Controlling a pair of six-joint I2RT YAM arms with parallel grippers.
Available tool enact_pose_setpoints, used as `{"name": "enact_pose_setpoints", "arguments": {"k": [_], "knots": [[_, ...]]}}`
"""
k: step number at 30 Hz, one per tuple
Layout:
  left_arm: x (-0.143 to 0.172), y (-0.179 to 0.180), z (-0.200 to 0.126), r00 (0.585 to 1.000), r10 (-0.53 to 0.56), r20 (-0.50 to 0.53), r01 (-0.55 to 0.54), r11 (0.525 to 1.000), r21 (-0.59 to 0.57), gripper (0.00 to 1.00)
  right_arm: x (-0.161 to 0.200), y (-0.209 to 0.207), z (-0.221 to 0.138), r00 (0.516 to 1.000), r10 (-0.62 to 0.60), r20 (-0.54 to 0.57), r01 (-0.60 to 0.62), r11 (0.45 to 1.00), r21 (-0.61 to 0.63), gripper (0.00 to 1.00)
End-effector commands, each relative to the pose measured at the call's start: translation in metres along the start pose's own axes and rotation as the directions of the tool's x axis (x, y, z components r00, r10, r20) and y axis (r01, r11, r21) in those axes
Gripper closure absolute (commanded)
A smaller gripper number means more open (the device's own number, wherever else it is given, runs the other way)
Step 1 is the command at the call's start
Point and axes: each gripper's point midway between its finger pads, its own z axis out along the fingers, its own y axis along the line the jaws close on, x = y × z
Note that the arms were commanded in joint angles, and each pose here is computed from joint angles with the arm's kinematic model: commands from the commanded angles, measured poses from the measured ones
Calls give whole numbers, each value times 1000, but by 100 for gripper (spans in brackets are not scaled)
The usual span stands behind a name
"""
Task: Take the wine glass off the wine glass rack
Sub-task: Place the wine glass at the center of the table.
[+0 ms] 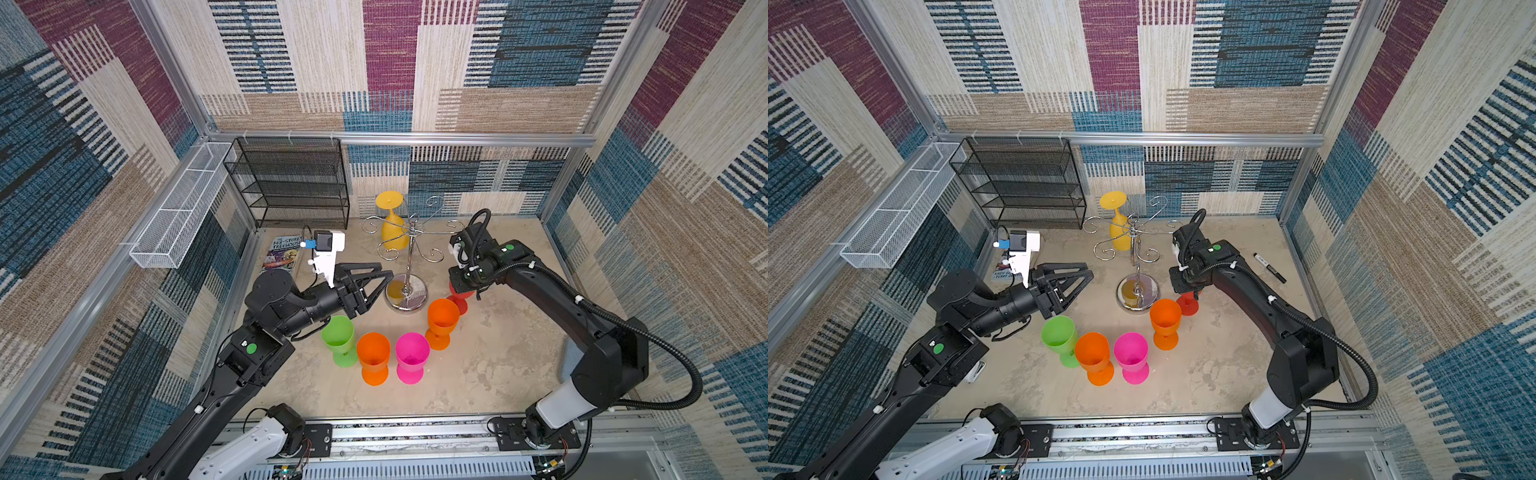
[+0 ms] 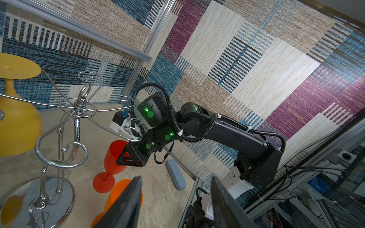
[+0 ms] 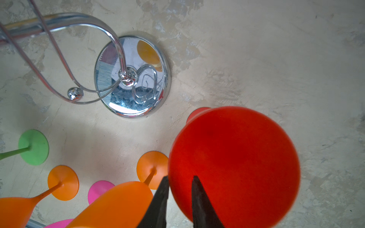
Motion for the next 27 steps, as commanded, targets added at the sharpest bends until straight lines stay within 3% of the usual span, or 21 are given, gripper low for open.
{"name": "enact_pose_setpoints", "arguments": {"k": [1,6,11,15,19,24,27], "knots": [[-7,-7,1,1000,8,21,-9,999,33,42,-4,2,-7,1000,9,18,-9,1000,-8,73],[-8,-8,2,1000,7,21,-8,999,34,42,-4,5,-15,999,11,40,-9,1000,-30,63],[-9,-6,2,1000,4,24,-4,1000,24,42,-7,9,-29,996,17,85,-13,998,-56,59],[-12,1,1,999,1,41,-1,1000,-13,42,-13,14,-53,986,34,165,-18,995,-99,58],[-21,9,-4,998,2,66,3,998,-65,42,-17,26,-91,953,67,294,-8,980,-198,49],[-52,38,-10,986,-102,132,116,988,-103,42,-13,35,-139,898,110,425,19,958,-286,45],[-67,59,-8,967,-191,169,204,977,-62,42,-6,31,-150,886,115,449,18,960,-281,44]]}}
